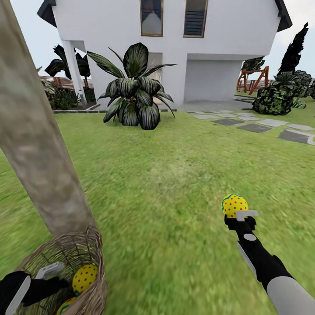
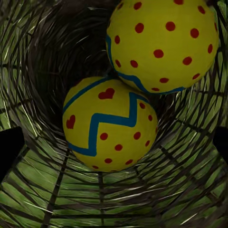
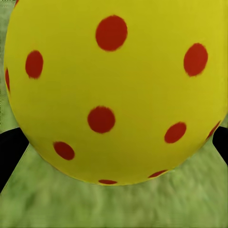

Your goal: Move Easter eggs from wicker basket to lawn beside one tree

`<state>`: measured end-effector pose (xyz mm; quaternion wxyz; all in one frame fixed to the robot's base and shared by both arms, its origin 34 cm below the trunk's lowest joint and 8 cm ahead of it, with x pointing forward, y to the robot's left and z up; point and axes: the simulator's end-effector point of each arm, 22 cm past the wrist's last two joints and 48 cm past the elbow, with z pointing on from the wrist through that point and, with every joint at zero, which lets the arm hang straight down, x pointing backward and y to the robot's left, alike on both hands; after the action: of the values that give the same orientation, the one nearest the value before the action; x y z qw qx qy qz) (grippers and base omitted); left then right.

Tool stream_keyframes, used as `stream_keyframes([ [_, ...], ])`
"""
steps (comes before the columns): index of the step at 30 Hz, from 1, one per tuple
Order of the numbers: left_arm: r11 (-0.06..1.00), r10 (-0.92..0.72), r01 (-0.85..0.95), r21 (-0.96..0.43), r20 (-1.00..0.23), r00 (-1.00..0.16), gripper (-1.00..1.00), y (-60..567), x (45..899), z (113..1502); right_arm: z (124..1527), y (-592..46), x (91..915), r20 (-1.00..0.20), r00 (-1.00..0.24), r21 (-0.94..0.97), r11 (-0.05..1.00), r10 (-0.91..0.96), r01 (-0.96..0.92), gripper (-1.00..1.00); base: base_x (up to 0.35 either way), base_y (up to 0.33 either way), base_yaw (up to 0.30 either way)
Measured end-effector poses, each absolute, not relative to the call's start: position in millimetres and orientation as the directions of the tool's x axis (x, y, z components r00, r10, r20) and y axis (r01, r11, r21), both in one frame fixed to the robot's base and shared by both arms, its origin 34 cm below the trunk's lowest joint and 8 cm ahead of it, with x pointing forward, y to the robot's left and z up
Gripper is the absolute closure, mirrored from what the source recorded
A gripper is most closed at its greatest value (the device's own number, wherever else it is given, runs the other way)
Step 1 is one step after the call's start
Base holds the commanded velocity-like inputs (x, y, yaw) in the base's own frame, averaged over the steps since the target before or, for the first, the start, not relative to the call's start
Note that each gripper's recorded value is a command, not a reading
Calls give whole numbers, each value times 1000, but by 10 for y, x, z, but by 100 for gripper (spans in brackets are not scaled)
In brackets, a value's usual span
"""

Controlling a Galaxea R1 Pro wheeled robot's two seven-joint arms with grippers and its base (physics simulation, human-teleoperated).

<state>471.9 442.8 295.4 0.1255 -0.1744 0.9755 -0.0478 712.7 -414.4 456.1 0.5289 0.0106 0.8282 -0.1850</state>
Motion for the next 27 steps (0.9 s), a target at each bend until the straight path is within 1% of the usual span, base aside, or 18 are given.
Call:
stream_keyframes([
  [3, 935, -352, -328, -137, -228, -908, -100, 4427, 4717, 2953, 4563, -4143, 7129, -880, -440, -295, 931, -179, 213, 100, 282, 89, 0],
  [5, 935, -352, -328, -138, -227, -908, -100, 4420, 4718, 2949, 4558, -4141, 7128, -880, -441, -296, 931, -179, 212, 100, 66, 19, 0],
  [23, 934, -353, -337, -116, -172, -920, -100, 4423, 4587, 2686, 4129, -4140, 7083, -849, -496, -310, 931, -180, 192, 100, 1, 0, 0],
  [27, 925, -374, -354, -141, -161, -914, -100, 4378, 4584, 2636, 4021, -4124, 7072, -842, -510, -311, 932, -179, 186, 100, 0, 0, 0],
])
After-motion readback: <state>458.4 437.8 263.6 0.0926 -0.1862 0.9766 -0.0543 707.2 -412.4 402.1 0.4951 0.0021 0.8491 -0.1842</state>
